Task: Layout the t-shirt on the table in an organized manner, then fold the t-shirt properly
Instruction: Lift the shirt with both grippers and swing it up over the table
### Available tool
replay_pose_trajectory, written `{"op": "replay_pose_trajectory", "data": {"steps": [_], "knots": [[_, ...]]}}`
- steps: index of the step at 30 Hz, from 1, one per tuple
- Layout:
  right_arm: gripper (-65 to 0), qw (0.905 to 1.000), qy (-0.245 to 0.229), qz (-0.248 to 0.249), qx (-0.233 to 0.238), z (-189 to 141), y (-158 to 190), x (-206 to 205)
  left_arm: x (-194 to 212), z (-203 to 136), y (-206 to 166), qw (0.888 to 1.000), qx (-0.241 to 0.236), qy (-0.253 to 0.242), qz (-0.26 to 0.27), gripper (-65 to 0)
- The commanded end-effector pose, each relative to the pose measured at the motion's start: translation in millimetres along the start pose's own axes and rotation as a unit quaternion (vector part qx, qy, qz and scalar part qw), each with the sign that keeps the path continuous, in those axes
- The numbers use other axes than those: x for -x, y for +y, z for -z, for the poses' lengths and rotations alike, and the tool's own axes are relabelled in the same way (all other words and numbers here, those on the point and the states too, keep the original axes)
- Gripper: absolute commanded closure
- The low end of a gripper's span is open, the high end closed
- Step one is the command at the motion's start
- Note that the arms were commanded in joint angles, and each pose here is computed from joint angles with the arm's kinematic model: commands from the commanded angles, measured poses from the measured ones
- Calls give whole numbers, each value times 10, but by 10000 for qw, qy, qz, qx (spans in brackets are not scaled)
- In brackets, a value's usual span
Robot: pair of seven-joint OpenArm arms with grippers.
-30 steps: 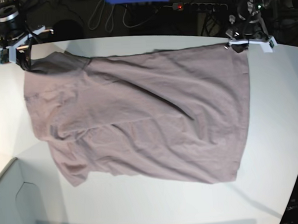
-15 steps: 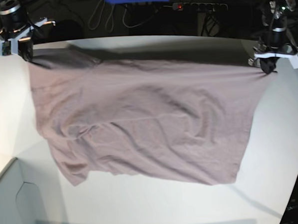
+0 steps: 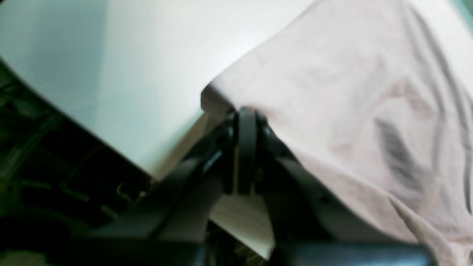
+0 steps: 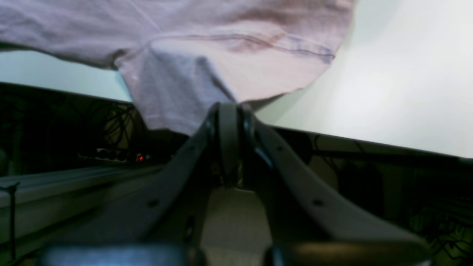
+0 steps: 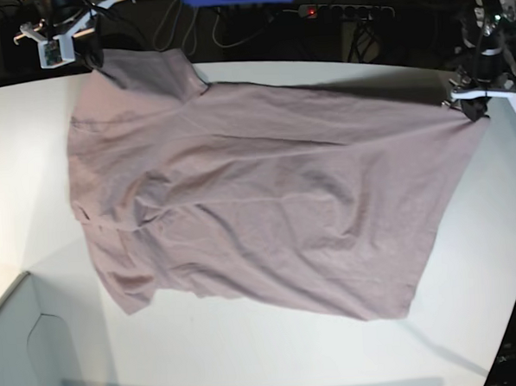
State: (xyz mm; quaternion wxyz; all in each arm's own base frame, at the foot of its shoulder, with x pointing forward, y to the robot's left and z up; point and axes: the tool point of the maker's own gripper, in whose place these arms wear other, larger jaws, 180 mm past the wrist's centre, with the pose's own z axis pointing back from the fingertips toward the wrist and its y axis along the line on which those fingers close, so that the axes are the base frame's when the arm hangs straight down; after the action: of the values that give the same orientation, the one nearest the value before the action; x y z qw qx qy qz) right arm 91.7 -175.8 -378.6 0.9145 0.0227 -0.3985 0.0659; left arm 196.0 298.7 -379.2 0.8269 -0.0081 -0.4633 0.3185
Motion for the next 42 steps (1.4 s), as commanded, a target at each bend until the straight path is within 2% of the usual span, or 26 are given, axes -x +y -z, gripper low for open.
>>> {"op": "replay_pose_trajectory", "data": {"steps": [1, 6, 10, 14, 16, 19, 24, 28, 32, 37, 42], "knots": [[0, 9998, -186, -17, -78, -57, 13, -88, -134, 16, -10, 9997, 37, -229, 42, 0], [0, 9981, -446, 337, 269, -168, -255, -161, -129, 69, 1, 9997, 12, -230, -9, 0], [0, 9968, -643, 291, 385, -107, -341, -289, -228, 143, -128, 9993, 149, -343, -66, 0], [0, 9915, -1147, 235, 567, 35, -486, -620, -446, 287, -324, 9973, 341, -616, -204, 0], [0, 9877, -1381, 51, 725, 145, -582, -836, -589, 396, -448, 9954, 455, -775, -317, 0], [0, 9816, -1653, -280, 910, 353, -672, -1191, -713, 606, -743, 9928, 739, -844, -413, 0], [0, 9711, -1758, -683, 1460, 652, -965, -1942, -1043, 962, -1357, 9866, 1285, -950, -327, 0], [0, 9601, -1849, -1114, 1780, 830, -1208, -2702, -1487, 1230, -1934, 9784, 1681, -1131, -409, 0], [0, 9525, -2094, -1319, 1774, 938, -1333, -3335, -1968, 1362, -2445, 9697, 1998, -1321, -483, 0], [0, 9372, -2476, -1808, 1663, 973, -1375, -4094, -2621, 1348, -3134, 9566, 2408, -1576, -452, 0], [0, 9229, -2794, -2063, 1664, 868, -1478, -4829, -3298, 1117, -3677, 9406, 2753, -1952, -371, 0]]}}
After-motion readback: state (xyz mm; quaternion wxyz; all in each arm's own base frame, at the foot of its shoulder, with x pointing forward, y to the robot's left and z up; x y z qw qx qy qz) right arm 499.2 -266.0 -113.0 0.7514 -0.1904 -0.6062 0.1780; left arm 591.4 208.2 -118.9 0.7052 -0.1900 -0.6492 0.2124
